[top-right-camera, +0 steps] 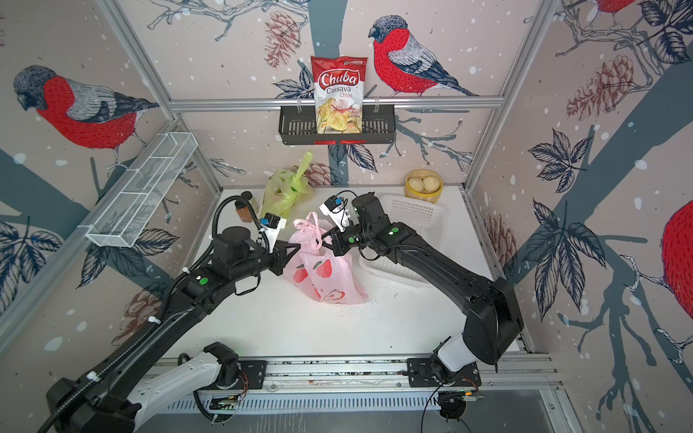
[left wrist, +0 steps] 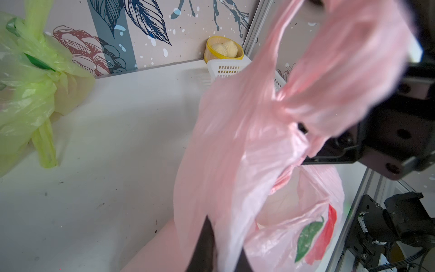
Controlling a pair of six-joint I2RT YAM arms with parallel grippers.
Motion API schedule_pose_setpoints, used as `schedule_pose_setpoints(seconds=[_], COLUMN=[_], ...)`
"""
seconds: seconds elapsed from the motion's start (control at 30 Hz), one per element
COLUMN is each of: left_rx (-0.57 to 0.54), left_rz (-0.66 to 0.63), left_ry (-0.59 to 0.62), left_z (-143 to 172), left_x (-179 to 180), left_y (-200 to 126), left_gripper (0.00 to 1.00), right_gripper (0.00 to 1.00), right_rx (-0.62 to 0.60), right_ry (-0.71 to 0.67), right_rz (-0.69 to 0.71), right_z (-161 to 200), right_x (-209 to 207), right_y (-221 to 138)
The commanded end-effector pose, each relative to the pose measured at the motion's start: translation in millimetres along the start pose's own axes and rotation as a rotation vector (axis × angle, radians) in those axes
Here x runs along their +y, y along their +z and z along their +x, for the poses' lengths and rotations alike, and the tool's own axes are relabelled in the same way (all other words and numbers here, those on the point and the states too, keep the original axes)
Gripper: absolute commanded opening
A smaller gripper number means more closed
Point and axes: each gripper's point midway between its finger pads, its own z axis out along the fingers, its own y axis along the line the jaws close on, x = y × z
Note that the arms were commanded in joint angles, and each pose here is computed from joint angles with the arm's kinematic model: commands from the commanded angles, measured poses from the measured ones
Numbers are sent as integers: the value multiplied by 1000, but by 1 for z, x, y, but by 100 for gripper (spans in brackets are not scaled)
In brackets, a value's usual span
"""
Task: Place the peach into a plastic bag & tie a knot
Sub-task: Cross the plastic bag at the center of the board.
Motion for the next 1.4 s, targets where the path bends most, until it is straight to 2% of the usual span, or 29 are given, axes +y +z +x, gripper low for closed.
schedule_pose_setpoints(seconds=[0.0, 0.1, 0.27, 0.37, 0.53, 0.63, 0.73, 0.9, 1.1, 1.37], left_rx=[-17, -58, -166, -220, -186, -162, -136, -125, -44, -2], left_rz=[-100, -144, -130, -60, 49, 201, 293, 480, 503, 527], left_ry=[29, 47, 102, 121, 74, 19, -24, -74, -114, -144], left_z=[-13, -28, -54, -78, -92, -93, -87, -79, -59, -51], left_x=[13, 15, 7, -3, 2, -7, -10, -27, -22, -20], left_y=[-10, -25, -45, -48, -25, -12, -3, -10, 3, 14], left_gripper=[51, 69, 90, 95, 95, 96, 96, 96, 95, 78], right_gripper=[0, 0, 0, 0, 0, 0, 0, 0, 0, 0], right_rx=[-13, -9, 7, 12, 19, 26, 28, 28, 26, 28], right_ry=[-25, -34, -43, -51, -59, -63, -65, -71, -78, -75], right_rz=[-6, -13, -24, -30, -38, -41, -45, -49, -56, -58], right_z=[-4, -4, -2, -3, -3, -1, -1, -1, -2, -3], right_x=[5, 9, 13, 17, 20, 21, 22, 23, 24, 24], right_y=[0, 1, 5, 6, 8, 10, 10, 10, 10, 11])
